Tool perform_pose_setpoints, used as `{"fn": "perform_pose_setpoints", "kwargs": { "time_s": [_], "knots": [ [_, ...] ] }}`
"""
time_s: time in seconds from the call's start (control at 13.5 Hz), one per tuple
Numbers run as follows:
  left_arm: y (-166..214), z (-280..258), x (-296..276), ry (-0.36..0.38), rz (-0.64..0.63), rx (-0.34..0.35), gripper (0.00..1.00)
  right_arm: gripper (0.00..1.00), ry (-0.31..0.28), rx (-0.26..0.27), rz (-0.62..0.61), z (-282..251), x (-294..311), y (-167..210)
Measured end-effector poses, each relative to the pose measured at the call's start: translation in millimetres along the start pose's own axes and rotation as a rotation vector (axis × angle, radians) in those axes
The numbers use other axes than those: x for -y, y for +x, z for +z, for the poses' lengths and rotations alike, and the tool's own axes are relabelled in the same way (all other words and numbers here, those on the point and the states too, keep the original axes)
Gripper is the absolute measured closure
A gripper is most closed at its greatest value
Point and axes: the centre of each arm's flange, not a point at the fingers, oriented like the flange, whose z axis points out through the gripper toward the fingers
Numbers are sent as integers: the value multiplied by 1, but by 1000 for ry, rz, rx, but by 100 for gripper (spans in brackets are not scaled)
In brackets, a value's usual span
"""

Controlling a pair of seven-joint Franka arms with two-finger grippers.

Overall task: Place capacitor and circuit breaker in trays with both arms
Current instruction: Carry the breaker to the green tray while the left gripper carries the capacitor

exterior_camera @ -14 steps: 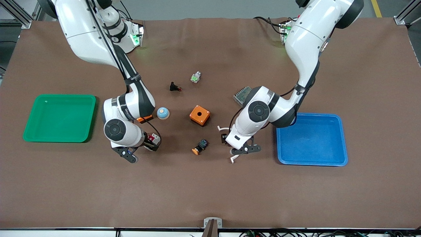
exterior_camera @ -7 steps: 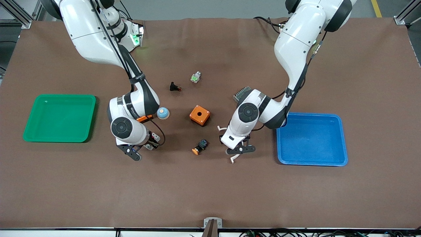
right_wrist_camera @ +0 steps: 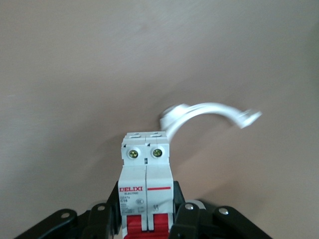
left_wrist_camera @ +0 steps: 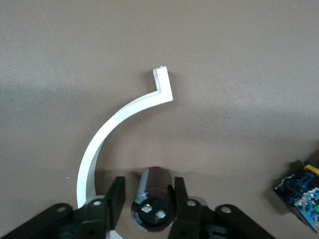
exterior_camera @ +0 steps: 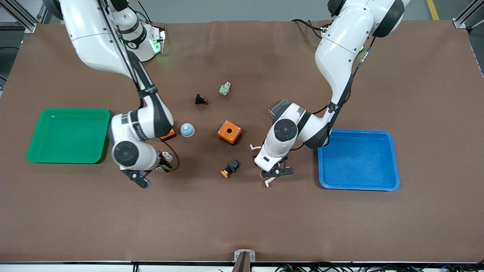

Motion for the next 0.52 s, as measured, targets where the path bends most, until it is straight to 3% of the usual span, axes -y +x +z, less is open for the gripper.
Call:
{"fn": "perform_pose_setpoints", "kwargs": {
  "time_s": [0.07,0.22,0.52],
  "knots": [
    [-1,0,-1,0,-10,0,55,60,-18,12,-53,-8,-21,17],
    [-2,-1,-4,-2,-15,-1,65,60,-34,42,-147,-19,-70,50],
    [15,-31,-6,-27,-28,-42,65,60,-9,99,-367,-30,-175,109]
  ]
}}
